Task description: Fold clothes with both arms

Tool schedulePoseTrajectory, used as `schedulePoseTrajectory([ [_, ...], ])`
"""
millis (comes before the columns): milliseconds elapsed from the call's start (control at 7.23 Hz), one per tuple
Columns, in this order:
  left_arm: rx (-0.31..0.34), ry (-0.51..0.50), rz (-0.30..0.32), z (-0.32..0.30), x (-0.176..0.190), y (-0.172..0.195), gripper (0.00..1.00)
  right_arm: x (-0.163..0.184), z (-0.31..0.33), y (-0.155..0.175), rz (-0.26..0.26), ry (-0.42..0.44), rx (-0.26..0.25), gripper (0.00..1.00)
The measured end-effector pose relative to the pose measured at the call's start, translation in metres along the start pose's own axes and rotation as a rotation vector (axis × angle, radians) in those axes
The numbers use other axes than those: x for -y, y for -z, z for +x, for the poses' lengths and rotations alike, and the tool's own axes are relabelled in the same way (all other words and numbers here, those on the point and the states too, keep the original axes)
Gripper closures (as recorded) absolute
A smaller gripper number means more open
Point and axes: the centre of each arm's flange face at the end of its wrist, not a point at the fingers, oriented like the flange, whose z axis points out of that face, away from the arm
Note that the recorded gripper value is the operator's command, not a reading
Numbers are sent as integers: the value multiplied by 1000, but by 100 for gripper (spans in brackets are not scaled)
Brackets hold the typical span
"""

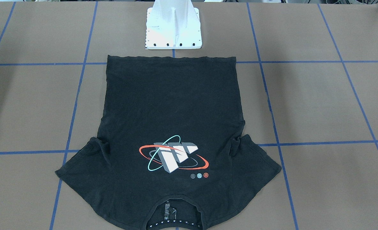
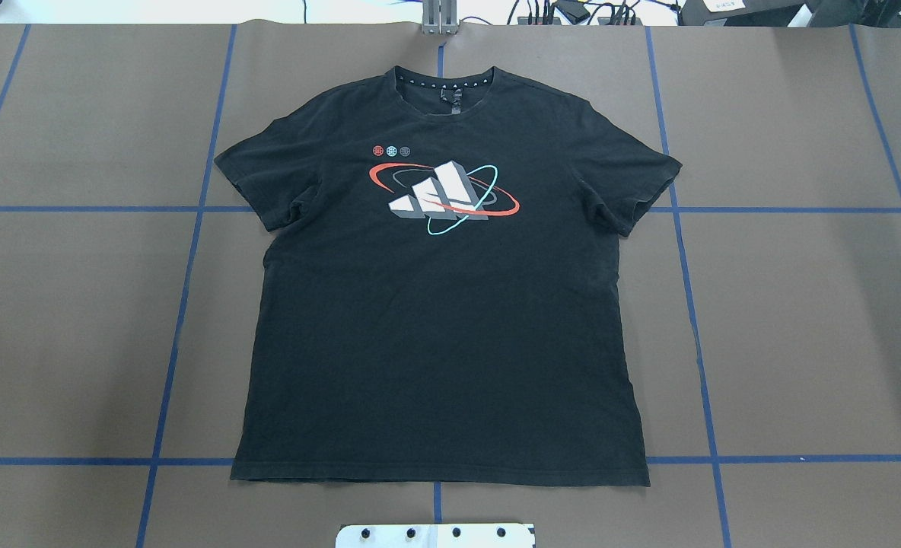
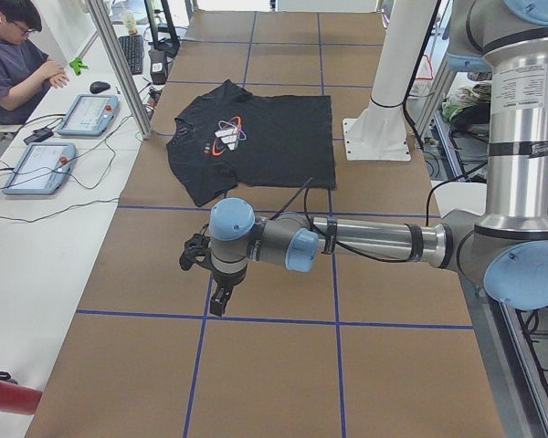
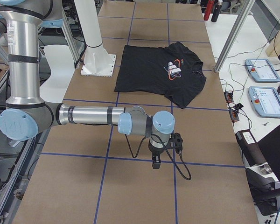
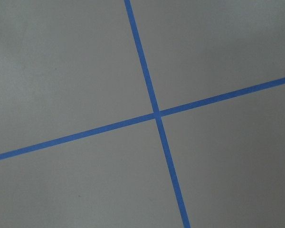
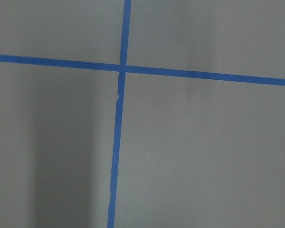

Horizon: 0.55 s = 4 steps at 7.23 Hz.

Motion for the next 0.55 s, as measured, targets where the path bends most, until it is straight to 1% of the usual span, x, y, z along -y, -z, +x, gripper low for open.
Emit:
schedulePoseTrajectory([
  [138, 2, -6, 8, 3, 3, 4, 0, 2, -3, 2, 18, 19, -1, 0],
  [277, 5, -18, 22, 6, 7, 8, 0, 6, -6, 5, 52, 50, -4, 0],
  [553, 21, -73, 85, 15, 26, 21, 0, 15, -16, 11, 133, 128, -14, 0],
])
